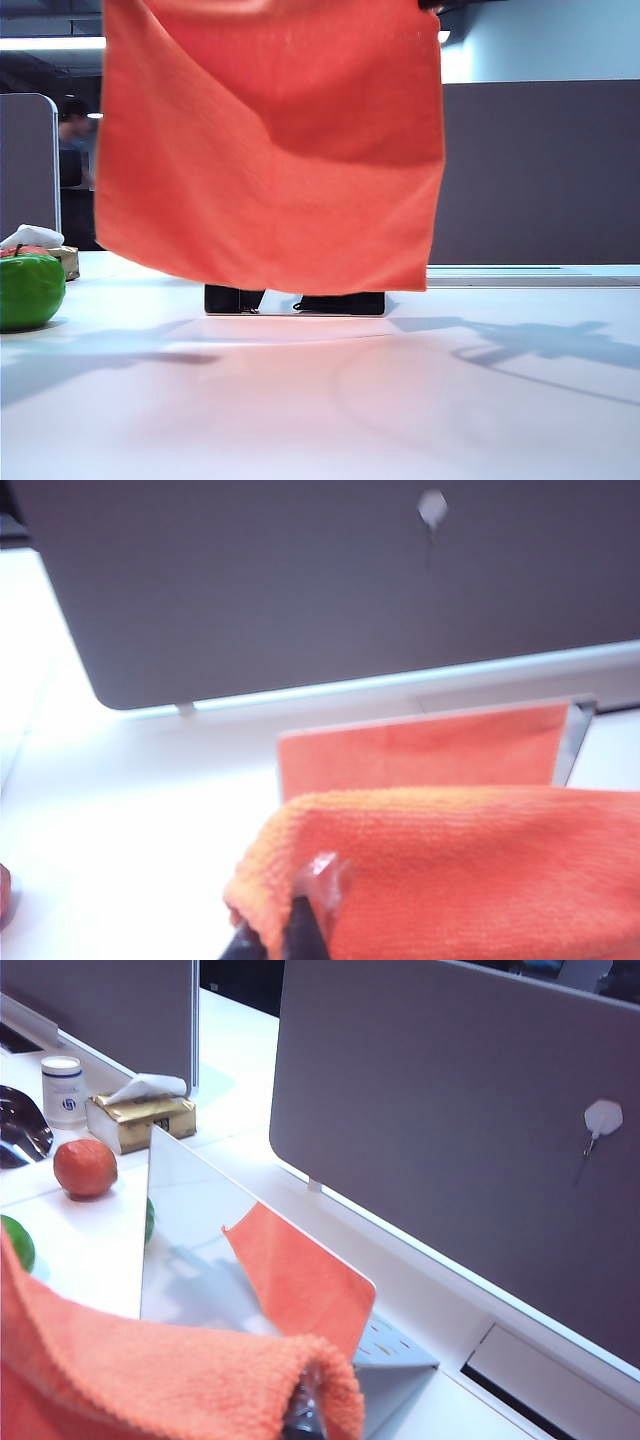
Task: Pick up the cloth from the table and use it to cover the mirror.
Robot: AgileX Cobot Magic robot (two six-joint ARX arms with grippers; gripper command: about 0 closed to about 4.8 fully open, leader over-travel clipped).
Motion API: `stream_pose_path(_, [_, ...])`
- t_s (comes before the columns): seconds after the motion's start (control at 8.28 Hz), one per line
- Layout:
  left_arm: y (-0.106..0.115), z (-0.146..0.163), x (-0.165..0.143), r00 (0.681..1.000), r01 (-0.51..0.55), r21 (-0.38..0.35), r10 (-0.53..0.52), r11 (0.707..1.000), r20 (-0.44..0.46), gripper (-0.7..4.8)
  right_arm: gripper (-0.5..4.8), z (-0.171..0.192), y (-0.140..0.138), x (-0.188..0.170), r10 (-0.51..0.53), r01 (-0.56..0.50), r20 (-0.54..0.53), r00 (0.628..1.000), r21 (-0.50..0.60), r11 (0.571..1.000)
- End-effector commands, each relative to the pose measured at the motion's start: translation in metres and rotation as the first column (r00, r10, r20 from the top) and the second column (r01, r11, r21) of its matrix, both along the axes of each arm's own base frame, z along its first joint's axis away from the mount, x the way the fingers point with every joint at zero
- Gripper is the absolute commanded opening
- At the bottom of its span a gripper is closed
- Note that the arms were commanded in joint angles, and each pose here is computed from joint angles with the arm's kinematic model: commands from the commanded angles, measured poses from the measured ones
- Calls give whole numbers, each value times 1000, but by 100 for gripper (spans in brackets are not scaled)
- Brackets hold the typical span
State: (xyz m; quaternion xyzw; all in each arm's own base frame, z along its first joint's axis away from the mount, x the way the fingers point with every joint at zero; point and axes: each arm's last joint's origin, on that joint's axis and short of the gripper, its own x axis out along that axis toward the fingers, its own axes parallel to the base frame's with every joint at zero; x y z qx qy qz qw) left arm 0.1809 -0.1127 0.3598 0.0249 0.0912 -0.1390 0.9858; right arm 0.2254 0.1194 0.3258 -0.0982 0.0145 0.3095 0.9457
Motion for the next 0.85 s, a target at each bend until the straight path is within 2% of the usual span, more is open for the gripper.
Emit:
stream_pose_path(0.12, [-8,-14,25,999,13,17,-12,1000,-45,-6,-1,-15,9,19,-31,30,-7,1000,-31,999])
stream_pose_path(0.24, [-5,-20,37,998,-26,25,28,999,-58,-6,-1,-23,12,29,-82,81,-16,997,-54,995])
stream_pose_path(0.48, [7,-24,49,994,-84,22,85,996,-63,-6,-1,-25,16,37,-97,96,-9,995,-73,993])
stream_pose_path(0.6, [31,-22,65,995,-91,-24,89,996,-41,-6,-1,-17,17,41,-127,130,53,990,-36,991])
stream_pose_path(0.85, [27,-28,76,999,-22,-43,20,999,-39,-6,-1,-13,17,42,-150,152,76,986,-27,988])
